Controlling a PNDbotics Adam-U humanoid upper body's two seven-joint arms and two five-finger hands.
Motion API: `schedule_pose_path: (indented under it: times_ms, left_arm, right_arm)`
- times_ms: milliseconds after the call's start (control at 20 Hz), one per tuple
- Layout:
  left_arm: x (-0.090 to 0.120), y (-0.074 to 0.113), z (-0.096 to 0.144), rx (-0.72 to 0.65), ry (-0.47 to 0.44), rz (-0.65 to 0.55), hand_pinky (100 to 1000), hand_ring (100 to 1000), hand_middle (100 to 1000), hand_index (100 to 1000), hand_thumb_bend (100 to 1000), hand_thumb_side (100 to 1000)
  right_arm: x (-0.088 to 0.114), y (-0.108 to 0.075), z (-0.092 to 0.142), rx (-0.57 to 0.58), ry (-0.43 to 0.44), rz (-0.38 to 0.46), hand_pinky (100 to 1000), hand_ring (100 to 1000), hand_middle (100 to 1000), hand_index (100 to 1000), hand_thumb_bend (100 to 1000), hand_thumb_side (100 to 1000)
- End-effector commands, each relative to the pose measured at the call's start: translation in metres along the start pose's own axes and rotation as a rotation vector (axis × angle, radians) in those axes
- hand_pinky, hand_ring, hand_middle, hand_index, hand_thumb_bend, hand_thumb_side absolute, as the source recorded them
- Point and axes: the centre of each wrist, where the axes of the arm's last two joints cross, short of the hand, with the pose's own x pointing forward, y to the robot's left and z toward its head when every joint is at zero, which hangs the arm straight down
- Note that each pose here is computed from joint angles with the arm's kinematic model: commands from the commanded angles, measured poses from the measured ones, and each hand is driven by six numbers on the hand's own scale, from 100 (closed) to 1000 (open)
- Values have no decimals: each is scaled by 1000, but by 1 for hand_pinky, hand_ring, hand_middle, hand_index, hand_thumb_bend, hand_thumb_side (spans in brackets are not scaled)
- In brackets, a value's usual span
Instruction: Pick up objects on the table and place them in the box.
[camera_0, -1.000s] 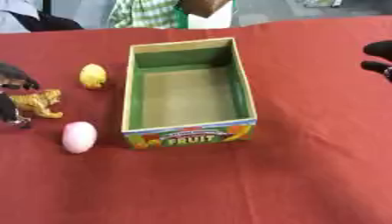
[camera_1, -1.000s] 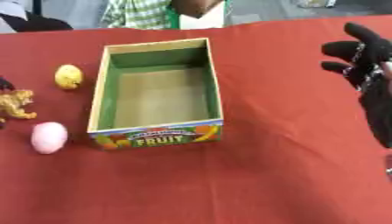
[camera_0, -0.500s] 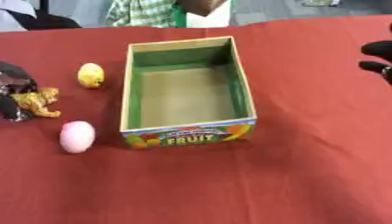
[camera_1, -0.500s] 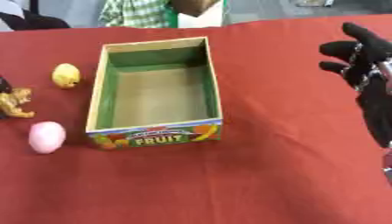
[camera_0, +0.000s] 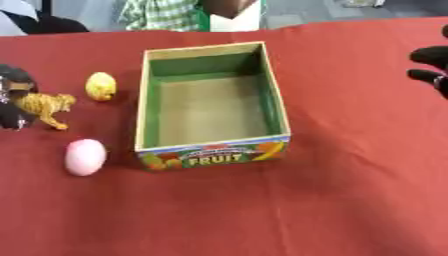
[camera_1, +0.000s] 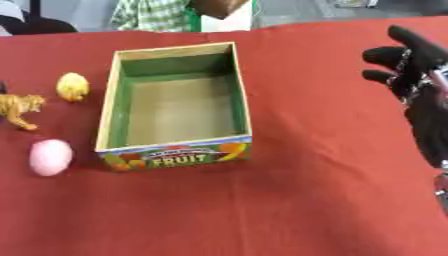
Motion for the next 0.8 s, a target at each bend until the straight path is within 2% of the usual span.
schedule_pose_path:
  times_ms: [50, 200, 400, 800]
  left_arm:
    - [-15, 17, 22, 80, 45, 37, 270, 503, 446, 473, 100, 337]
    - [-16, 25, 34, 141, 60, 53, 220, 453, 385, 429, 100, 325]
    - [-16, 34, 47, 217, 70, 84, 196, 414, 309, 361, 100, 340]
    - [-5, 54, 73, 344, 49, 110, 170, 372, 255, 291, 100, 327]
  right_arm:
    - [7, -3, -3, 2, -24, 17, 837, 878, 741, 965, 100, 1000]
    - [7, -3, -3, 2, -23, 14, 838, 878, 740, 965, 100, 1000]
    - [7, -4, -3, -1, -24, 11, 837, 877, 740, 964, 100, 1000]
    - [7, -4, -4, -1, -28, 6, 837, 877, 739, 964, 100, 1000]
